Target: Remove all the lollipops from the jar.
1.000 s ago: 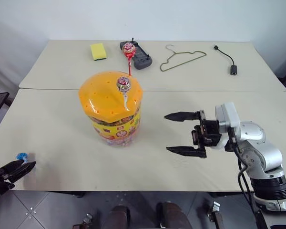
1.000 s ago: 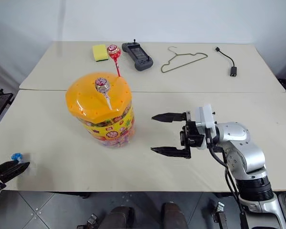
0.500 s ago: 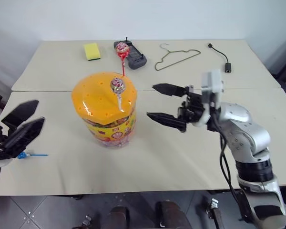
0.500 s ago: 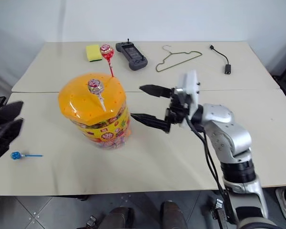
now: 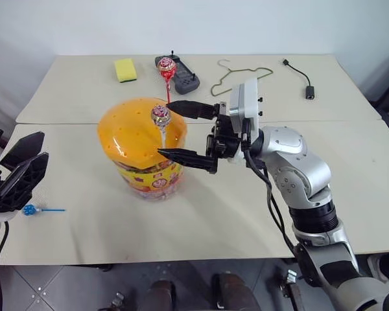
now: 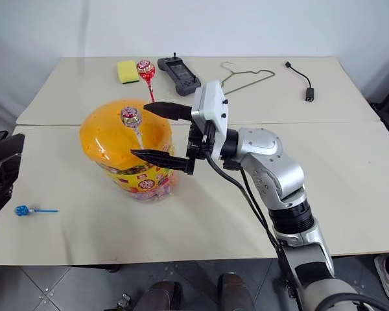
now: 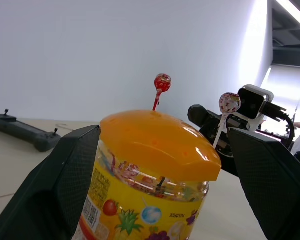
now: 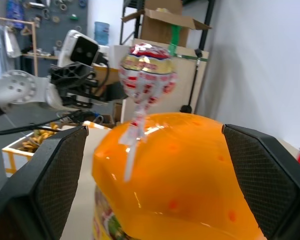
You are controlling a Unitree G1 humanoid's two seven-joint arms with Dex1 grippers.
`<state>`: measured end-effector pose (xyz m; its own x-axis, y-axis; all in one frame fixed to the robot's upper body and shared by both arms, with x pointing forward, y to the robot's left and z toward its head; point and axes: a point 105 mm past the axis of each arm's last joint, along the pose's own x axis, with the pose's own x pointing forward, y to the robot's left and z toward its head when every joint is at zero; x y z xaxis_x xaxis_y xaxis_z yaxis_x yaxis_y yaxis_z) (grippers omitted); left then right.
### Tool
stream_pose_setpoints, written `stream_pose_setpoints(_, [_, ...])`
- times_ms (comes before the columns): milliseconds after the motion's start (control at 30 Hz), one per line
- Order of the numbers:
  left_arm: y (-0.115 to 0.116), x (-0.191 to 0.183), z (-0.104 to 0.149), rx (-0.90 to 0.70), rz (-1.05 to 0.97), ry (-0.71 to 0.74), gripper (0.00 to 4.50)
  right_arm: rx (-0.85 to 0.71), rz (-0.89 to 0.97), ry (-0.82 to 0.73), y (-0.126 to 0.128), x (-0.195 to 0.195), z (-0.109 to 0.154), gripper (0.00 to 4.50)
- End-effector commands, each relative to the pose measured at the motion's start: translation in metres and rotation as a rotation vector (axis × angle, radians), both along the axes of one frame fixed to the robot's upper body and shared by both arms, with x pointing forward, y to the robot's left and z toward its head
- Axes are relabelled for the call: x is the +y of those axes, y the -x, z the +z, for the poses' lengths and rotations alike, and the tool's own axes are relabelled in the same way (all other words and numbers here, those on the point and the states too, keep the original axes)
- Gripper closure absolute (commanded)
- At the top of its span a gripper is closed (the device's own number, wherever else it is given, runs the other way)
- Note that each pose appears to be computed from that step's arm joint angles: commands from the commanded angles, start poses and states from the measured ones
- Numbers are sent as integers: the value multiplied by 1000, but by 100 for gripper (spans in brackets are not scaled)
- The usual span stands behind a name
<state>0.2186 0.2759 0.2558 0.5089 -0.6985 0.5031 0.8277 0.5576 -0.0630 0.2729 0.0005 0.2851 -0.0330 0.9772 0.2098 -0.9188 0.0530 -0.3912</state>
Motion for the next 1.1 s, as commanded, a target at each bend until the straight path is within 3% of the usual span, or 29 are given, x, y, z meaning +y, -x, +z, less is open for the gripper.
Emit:
stream_pose_setpoints(33, [2, -3, 5, -28, -26, -26, 17, -46, 43, -31, 10, 6, 12, 39])
stream_pose_setpoints(100, [2, -4, 6, -34, -39, -28, 17, -48, 33, -41, 9, 8, 14, 88])
stream_pose_setpoints(433, [3, -11, 13, -59, -89, -12, 17, -46, 38, -27, 6, 11, 9, 424])
stream_pose_setpoints(467, [3, -12, 13, -59, -92, -12, 17, -46, 47, -26, 7, 10, 7, 437])
stream_pose_setpoints(600, [4, -14, 15, -68, -119, -9, 17, 21, 108, -114, 8, 1, 13, 437])
stream_pose_setpoints(767, [6, -20, 17, -82, -161, -23, 17, 133, 139, -304, -4, -38, 52, 437])
stream_pose_setpoints(833, [7, -24, 18, -81, -180, -39, 17, 177, 135, -300, -5, -59, 62, 437])
stream_pose_setpoints(933, [8, -30, 16, -56, -214, -95, 17, 239, 14, -201, -16, -92, 56, 437])
stream_pose_setpoints(1067, [12, -45, 15, -42, -285, -181, 17, 231, -363, 225, -42, -157, 0, 437])
stream_pose_setpoints(1100, [13, -53, 9, -35, -307, -257, 17, 249, -463, 333, -48, -177, -18, 437])
